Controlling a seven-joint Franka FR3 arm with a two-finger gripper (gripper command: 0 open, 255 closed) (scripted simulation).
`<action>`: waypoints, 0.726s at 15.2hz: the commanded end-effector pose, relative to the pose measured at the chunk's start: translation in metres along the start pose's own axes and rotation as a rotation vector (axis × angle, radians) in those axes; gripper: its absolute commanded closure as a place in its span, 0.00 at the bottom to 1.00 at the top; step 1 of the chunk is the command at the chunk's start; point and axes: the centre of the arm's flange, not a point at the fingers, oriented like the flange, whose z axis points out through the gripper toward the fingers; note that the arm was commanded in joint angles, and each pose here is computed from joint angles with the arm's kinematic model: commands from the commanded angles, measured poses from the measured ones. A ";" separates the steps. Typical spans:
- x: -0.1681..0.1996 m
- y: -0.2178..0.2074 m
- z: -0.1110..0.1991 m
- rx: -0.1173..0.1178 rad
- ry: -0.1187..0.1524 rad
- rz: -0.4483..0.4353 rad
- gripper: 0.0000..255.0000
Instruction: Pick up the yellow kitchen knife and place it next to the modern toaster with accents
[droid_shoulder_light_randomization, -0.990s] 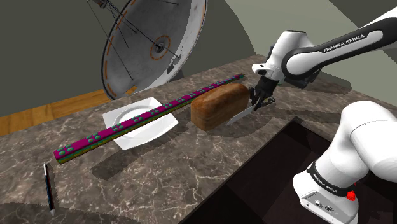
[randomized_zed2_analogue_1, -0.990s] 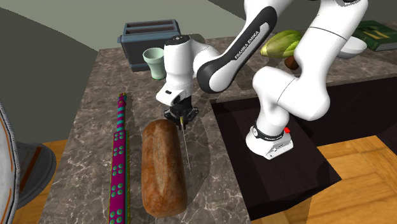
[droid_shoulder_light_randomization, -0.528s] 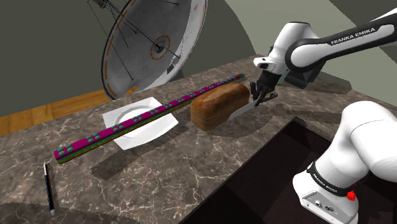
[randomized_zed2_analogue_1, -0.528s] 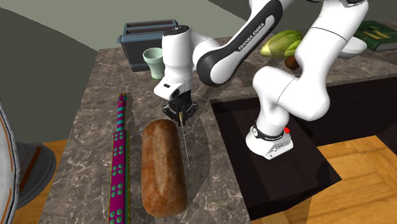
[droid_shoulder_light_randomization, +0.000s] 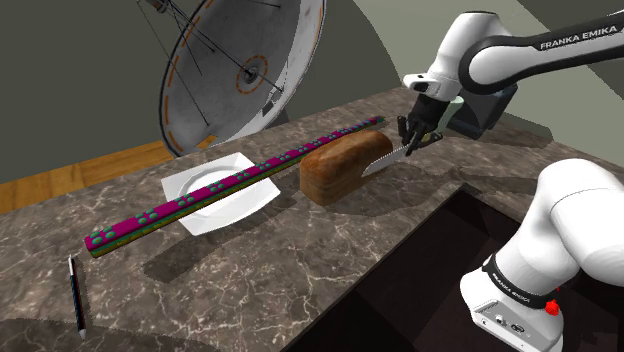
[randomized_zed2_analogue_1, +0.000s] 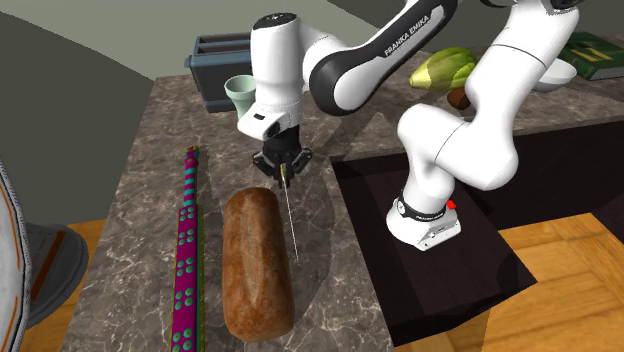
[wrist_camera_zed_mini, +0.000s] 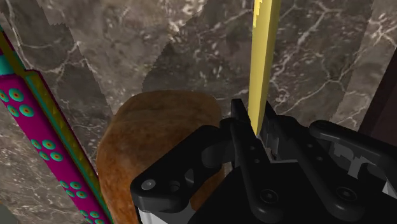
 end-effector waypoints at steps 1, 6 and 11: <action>0.000 0.000 -0.010 0.001 0.000 0.000 1.00; 0.004 0.001 -0.036 0.001 0.000 0.000 1.00; 0.008 0.003 -0.063 0.001 0.000 0.000 1.00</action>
